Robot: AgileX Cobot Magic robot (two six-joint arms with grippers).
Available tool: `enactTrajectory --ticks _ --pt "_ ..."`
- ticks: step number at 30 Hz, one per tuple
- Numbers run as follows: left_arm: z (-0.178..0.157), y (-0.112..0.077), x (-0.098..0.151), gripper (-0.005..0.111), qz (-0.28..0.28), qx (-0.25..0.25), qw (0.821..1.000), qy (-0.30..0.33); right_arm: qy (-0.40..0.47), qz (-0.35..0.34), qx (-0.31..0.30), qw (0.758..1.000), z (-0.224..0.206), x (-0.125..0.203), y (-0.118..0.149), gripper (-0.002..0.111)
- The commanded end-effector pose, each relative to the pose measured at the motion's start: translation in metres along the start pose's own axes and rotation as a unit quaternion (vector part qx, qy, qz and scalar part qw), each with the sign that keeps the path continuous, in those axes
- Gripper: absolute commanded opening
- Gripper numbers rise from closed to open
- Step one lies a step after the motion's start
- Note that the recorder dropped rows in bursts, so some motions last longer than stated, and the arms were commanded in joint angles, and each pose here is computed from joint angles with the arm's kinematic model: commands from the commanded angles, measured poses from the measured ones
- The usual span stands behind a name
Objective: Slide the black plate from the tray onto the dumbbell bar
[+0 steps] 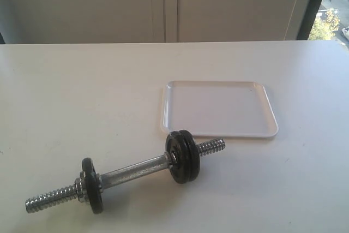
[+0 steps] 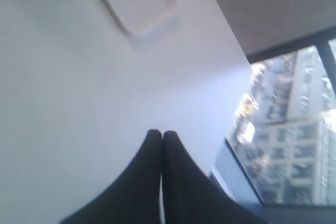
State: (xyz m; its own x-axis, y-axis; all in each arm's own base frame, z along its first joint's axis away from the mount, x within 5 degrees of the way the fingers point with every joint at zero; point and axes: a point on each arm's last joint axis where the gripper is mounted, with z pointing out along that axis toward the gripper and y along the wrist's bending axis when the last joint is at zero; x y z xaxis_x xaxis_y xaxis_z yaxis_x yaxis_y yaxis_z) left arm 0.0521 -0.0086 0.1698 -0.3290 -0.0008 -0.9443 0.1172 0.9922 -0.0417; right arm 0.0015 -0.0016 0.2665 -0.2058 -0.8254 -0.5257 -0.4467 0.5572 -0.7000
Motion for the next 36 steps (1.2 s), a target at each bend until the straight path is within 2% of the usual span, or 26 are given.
enactTrajectory --ticks 1,6,8,10,13,18,21,24,32,34,35,36 --pt "0.0 0.0 0.001 0.0 -0.002 -0.001 1.0 -0.002 0.077 -0.052 0.024 0.995 0.015 0.02 0.003 0.0" --pt "0.0 0.0 0.001 0.0 -0.002 -0.001 1.0 -0.002 0.051 0.006 0.014 0.999 0.043 0.025 0.019 0.0" --pt "0.0 0.0 0.001 0.0 -0.002 -0.001 1.0 -0.002 0.052 0.013 -0.005 0.999 0.055 0.031 0.03 0.0" --pt "0.0 0.0 0.001 0.0 -0.002 -0.001 1.0 -0.002 0.049 -0.01 -0.005 0.999 0.066 0.036 0.038 0.0" --pt "0.0 0.0 0.001 0.0 -0.002 -0.001 1.0 -0.002 0.028 0.0 0.005 1.0 0.081 0.041 0.048 0.0" --pt "0.0 0.0 0.001 0.0 -0.002 -0.001 1.0 -0.002 -0.104 0.015 0.129 0.986 0.084 0.024 0.034 0.0" --pt "0.0 0.0 0.001 0.0 -0.002 -0.001 1.0 -0.002 -0.14 0.023 0.164 0.976 0.081 0.018 0.027 0.0" --pt "0.0 0.0 0.001 0.0 -0.002 -0.001 1.0 -0.002 -0.155 0.048 0.167 0.973 0.08 0.016 0.026 0.0" --pt "0.0 0.0 0.001 0.0 -0.002 -0.001 1.0 -0.002 -0.155 0.049 0.167 0.972 0.08 0.016 0.026 0.0" --pt "0.0 0.0 0.001 0.0 -0.002 -0.001 1.0 -0.002 -0.151 0.087 0.146 0.974 0.081 0.017 0.029 0.0" --pt "0.0 0.0 0.001 0.0 -0.002 -0.001 1.0 -0.002 -0.146 0.128 0.125 0.973 0.083 0.019 0.032 0.0" --pt "0.0 0.0 0.001 0.0 -0.002 -0.001 1.0 -0.002 -0.138 0.205 0.089 0.965 0.084 0.021 0.036 0.0"
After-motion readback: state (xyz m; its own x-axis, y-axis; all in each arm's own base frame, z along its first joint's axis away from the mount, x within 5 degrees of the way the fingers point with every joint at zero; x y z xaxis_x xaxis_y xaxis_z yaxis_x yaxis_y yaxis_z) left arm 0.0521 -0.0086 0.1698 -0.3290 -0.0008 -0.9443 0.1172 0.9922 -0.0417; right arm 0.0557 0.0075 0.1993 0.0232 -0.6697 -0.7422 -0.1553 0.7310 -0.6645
